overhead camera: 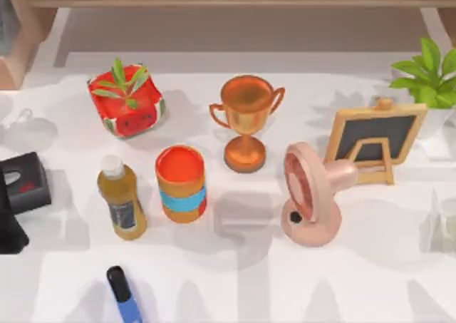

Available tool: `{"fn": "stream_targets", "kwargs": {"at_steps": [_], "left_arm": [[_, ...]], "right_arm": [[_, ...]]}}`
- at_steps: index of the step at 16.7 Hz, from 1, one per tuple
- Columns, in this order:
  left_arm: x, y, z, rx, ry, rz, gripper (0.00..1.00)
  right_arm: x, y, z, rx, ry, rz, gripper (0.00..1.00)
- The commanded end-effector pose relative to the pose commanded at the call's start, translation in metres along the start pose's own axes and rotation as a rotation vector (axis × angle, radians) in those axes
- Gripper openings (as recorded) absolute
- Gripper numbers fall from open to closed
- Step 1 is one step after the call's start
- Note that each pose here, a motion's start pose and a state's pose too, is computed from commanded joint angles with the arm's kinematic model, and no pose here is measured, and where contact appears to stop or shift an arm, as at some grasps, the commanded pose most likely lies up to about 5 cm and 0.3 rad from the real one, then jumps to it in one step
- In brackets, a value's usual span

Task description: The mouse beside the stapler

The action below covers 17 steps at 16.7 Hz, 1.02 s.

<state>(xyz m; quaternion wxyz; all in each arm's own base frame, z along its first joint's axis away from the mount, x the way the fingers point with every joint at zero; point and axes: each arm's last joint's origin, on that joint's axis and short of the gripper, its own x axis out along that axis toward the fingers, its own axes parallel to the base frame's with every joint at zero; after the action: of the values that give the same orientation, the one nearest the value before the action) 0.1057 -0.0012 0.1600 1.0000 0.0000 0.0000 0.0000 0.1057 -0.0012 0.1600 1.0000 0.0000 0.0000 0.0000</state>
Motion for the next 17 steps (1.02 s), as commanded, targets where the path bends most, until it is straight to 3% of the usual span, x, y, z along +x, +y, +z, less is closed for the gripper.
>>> {"fn": "stream_targets", "kwargs": {"at_steps": [4,7,12,17], "left_arm": [[0.000,0.000,0.000,0.000,0.000,0.000,1.00],[0.000,0.000,0.000,0.000,0.000,0.000,1.00],[0.000,0.000,0.000,0.000,0.000,0.000,1.00],[0.000,0.000,0.000,0.000,0.000,0.000,1.00]], "right_arm": [[0.000,0.000,0.002,-0.006,0.028,-0.001,1.00],[0.003,-0.001,0.014,-0.033,0.152,0.002,1.00],[0.029,-0.006,0.052,-0.092,0.506,0.010,1.00],[0.103,-0.021,0.092,-0.131,0.891,0.043,1.00]]}}
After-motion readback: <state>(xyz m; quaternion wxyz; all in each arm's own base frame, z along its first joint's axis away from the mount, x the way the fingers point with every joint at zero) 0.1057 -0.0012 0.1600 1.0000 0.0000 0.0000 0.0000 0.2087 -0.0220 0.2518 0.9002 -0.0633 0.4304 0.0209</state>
